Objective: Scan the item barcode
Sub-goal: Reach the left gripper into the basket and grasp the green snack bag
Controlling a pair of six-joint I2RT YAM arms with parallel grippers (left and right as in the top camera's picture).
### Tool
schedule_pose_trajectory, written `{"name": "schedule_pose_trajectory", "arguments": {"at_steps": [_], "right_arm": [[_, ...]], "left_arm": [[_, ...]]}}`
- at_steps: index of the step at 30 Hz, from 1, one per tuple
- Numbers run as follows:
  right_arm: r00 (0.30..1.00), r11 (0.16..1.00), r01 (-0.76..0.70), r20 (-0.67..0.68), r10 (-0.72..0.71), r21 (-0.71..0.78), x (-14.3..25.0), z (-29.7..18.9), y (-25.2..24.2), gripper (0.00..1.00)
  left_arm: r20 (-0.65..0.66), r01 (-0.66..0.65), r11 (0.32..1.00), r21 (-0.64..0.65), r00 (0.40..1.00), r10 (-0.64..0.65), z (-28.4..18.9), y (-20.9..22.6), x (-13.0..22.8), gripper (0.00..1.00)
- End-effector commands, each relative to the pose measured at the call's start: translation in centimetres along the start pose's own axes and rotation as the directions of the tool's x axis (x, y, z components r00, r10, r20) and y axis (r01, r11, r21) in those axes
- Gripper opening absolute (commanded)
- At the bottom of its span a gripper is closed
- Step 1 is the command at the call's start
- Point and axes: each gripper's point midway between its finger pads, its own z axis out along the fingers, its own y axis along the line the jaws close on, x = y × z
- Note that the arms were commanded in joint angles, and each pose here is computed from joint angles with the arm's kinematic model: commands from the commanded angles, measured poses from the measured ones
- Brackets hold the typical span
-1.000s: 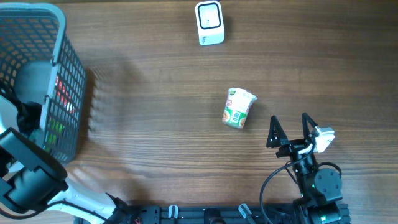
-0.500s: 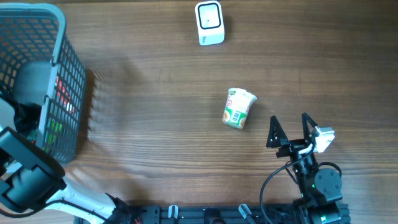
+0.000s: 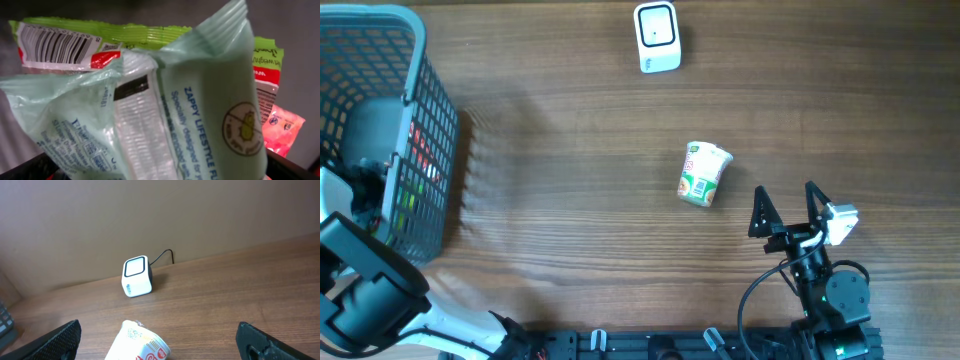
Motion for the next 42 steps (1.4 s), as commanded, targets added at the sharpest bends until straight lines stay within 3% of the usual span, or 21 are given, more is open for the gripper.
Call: {"name": "schedule_pose_trajectory", "arguments": {"at_steps": [1, 3, 7, 32, 34, 36, 40, 42], "right_arm": [[1.000, 1.000, -0.011, 0.010, 0.011, 0.005, -0.2, 0.0, -0.1, 1.00], [1.000, 1.000, -0.011, 0.008, 0.011, 0.005, -0.2, 0.0, -0.1, 1.00], [1.000, 1.000, -0.011, 0.009, 0.011, 0.005, -0.2, 0.0, -0.1, 0.99], [1.000, 1.000, -0.011, 0.009, 0.011, 0.005, -0.2, 0.0, -0.1, 1.00], [1.000, 1.000, -0.010, 0.008, 0.010, 0.005, -0.2, 0.0, -0.1, 1.00], [1.000, 1.000, -0.011, 0.009, 0.011, 0.005, -0.2, 0.0, -0.1, 1.00], [1.000, 1.000, -0.011, 0.008, 0.011, 0.005, -0.2, 0.0, -0.1, 0.99], [1.000, 1.000, -0.011, 0.008, 0.011, 0.005, -0.2, 0.0, -0.1, 1.00]], "left_arm": [[-0.178, -0.015, 0.991, 0.130, 0.983, 0.038, 0.6, -3.0, 3.6, 1.00], [-0.148, -0.018, 0.991, 0.132, 0.988, 0.038, -0.6, -3.1, 2.8, 1.00], [-0.117, -0.063, 0.997, -0.048, 0.991, 0.057, 0.0, 0.3, 2.6, 1.00], [-0.348, -0.134, 0.980, -0.144, 0.934, 0.077, 8.0, 3.0, 8.9, 1.00], [-0.349, -0.135, 0.980, -0.145, 0.934, 0.077, 8.3, 3.0, 8.9, 0.89], [-0.344, -0.133, 0.981, -0.142, 0.936, 0.077, 8.4, 2.9, 8.8, 0.40], [-0.350, -0.131, 0.983, -0.132, 0.933, 0.077, 8.3, 2.7, 8.9, 0.19], [-0.340, -0.129, 0.983, -0.129, 0.937, 0.078, 7.3, 2.3, 8.0, 0.16]]}}
